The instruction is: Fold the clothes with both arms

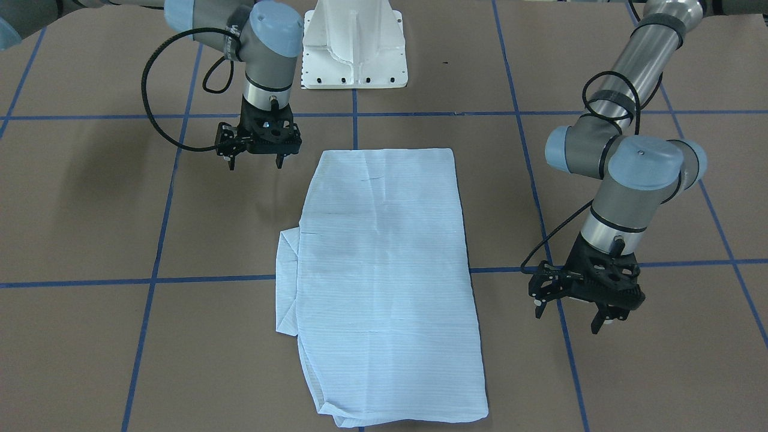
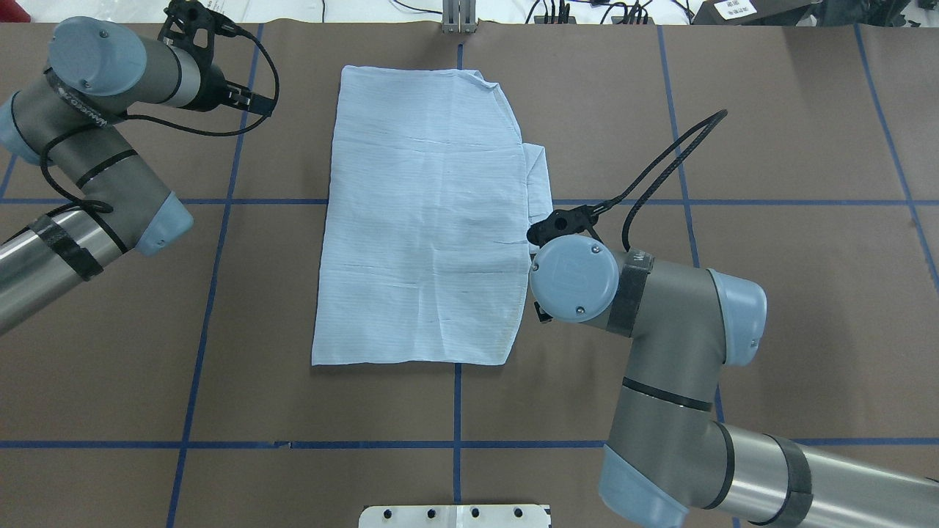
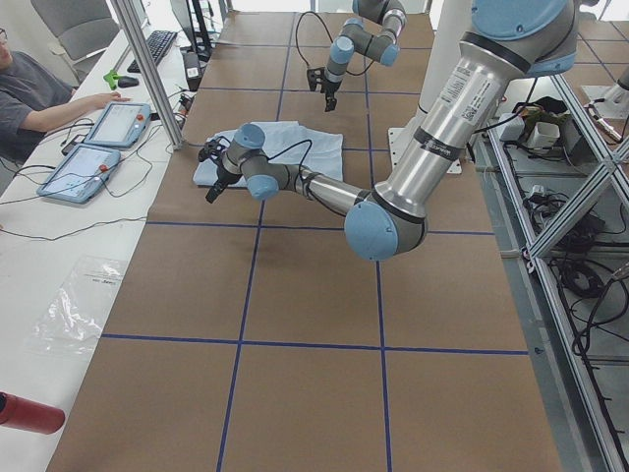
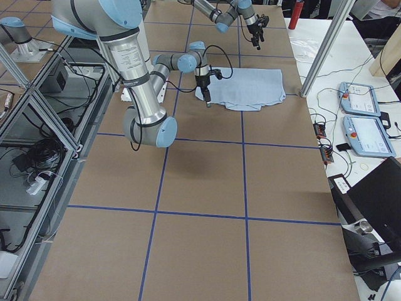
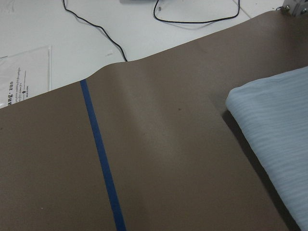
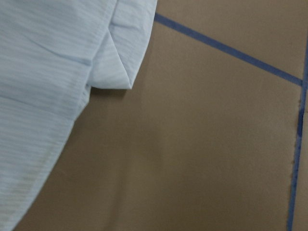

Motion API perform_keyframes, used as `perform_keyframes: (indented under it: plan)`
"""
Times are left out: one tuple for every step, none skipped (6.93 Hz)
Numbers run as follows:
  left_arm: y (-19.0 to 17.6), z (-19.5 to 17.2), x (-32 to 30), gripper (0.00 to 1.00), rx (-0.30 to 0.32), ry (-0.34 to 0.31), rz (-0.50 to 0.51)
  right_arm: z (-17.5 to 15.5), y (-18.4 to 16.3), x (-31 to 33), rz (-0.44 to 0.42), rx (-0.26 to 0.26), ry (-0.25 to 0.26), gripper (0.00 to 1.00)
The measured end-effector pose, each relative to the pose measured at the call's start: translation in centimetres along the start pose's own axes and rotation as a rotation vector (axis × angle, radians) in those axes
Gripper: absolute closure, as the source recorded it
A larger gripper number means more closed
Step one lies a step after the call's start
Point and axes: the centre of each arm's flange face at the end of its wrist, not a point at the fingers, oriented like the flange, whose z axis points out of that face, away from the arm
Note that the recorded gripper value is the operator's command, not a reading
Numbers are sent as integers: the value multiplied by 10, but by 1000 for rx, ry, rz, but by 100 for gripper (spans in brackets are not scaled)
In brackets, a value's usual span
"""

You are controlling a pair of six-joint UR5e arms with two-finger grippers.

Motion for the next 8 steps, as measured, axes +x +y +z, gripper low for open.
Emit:
perform_keyframes:
  plan:
    - [6,-9,11,0,6,21,-52,-21,-6,-1,67,43,-93,0]
    - [25,-27,35,0,2,68,-95,-37,-9,-4,152,88,-192,0]
    - [52,-50,66,0,-16,131,-150,-50,-11,-6,242,121,-283,0]
    - [86,-77,102,0,-47,204,-211,-58,-10,-5,346,138,-353,0]
    - [120,-104,133,0,-87,268,-268,-60,-6,-4,452,148,-385,0]
    - [152,-122,156,0,-129,300,-320,-55,0,-6,541,164,-388,0]
    - [182,-129,177,0,-160,300,-361,-53,4,-8,594,176,-390,0]
    - [210,-127,196,0,-186,279,-390,-52,6,-9,617,180,-391,0]
